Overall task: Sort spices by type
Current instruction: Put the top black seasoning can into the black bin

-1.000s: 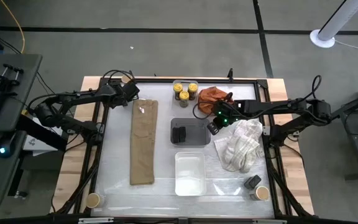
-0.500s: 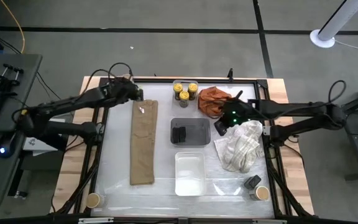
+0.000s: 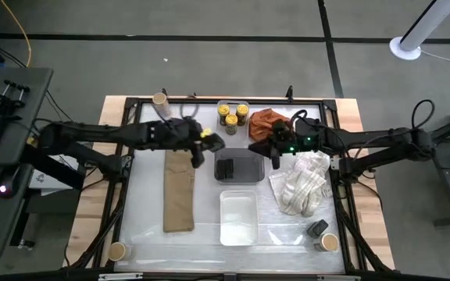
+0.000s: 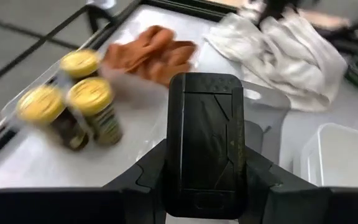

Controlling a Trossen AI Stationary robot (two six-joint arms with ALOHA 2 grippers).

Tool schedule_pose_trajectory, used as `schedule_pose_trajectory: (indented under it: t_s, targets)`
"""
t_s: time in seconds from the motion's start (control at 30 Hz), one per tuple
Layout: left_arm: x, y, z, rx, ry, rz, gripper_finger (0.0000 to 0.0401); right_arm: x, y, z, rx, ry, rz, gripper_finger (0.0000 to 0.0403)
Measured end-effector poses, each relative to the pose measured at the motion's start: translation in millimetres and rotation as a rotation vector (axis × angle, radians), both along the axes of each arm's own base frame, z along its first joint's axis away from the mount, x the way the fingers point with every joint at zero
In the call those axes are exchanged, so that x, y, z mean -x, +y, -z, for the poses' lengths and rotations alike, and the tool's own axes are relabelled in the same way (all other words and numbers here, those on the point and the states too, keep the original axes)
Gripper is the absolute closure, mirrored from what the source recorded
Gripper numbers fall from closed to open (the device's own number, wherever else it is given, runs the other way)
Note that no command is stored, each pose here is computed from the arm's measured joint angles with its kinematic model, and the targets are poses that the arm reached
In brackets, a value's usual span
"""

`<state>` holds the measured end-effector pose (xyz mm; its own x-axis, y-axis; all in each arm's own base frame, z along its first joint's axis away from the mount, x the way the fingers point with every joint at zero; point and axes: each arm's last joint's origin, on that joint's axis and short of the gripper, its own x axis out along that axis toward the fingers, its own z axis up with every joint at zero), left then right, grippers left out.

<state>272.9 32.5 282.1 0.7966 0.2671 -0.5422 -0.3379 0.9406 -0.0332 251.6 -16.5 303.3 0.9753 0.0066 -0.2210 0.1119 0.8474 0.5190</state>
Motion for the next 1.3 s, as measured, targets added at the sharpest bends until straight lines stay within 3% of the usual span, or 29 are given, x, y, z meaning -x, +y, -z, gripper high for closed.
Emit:
schedule_pose_trajectory:
  t_s: [0.23, 0.4, 0.57, 0.83, 1.3]
  targets:
    - [-56, -8, -3, -0.116, 0.066, 0.176, 0.0283, -11, 6, 9, 0.043, 0.011, -0.021, 0.0275]
    - [-82, -7, -5, -0.151, 0.094, 0.241, 0.0285, -12, 13, 9, 0.207, 0.006, -0.049, 0.0189]
    - [-90, -7, -9, -0.168, 0.099, 0.256, 0.0285, -12, 12, 7, 0.357, 0.044, -0.035, 0.0133]
    - [-90, -8, -9, -0.167, 0.101, 0.26, 0.0285, -13, 7, 5, 0.548, 0.148, 0.002, 0.0119]
    - [-91, -11, -10, -0.171, 0.084, 0.267, 0.0286, -30, 6, 22, 0.554, 0.165, -0.078, 0.0119]
